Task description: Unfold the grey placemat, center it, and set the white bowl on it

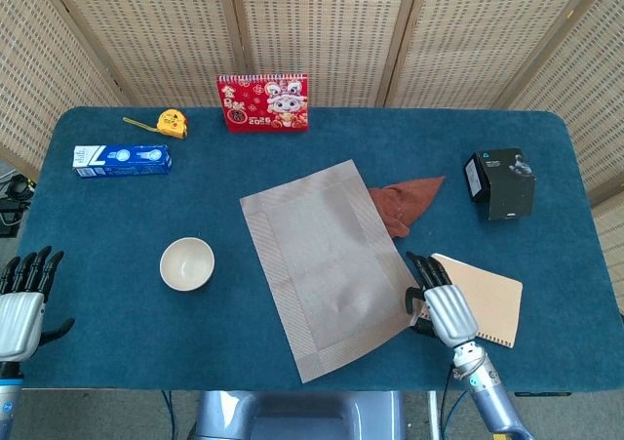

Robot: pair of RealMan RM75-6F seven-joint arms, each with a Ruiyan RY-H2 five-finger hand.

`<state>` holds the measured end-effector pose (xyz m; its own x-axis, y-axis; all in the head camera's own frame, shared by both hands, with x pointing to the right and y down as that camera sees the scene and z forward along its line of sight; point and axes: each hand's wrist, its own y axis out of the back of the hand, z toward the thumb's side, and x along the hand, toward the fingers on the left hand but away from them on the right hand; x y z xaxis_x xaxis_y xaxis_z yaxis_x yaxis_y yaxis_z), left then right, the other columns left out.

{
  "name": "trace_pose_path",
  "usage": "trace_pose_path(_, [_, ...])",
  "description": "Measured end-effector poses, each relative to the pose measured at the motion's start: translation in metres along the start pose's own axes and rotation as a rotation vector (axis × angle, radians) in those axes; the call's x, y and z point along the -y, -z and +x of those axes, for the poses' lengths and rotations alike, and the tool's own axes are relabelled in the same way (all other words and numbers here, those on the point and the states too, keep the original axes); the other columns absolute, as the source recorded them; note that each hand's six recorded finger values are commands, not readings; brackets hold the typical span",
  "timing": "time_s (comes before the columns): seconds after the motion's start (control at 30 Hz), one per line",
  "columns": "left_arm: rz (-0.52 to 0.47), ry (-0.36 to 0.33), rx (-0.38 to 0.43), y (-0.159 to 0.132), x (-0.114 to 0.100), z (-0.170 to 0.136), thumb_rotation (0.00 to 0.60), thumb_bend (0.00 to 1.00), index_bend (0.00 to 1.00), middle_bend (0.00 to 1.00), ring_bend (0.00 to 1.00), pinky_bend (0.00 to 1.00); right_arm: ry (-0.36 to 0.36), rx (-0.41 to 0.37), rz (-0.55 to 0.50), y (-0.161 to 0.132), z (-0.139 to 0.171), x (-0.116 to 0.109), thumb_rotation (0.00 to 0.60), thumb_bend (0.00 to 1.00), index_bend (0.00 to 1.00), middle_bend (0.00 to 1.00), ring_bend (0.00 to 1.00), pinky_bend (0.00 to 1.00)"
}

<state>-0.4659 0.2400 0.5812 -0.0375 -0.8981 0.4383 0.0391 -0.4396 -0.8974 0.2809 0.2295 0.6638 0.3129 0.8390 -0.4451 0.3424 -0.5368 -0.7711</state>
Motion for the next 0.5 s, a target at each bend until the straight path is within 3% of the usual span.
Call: trace_pose_path(0.5, [0.005,0.002,-0.005,0.000,0.001,0.001,0.600,0.12,0.00,0.00,0.00,0.00,0.073,0.069,0.053,0.029,-0.014,-0.050,0.600,0.48,0.70,0.04,0.00,0.00])
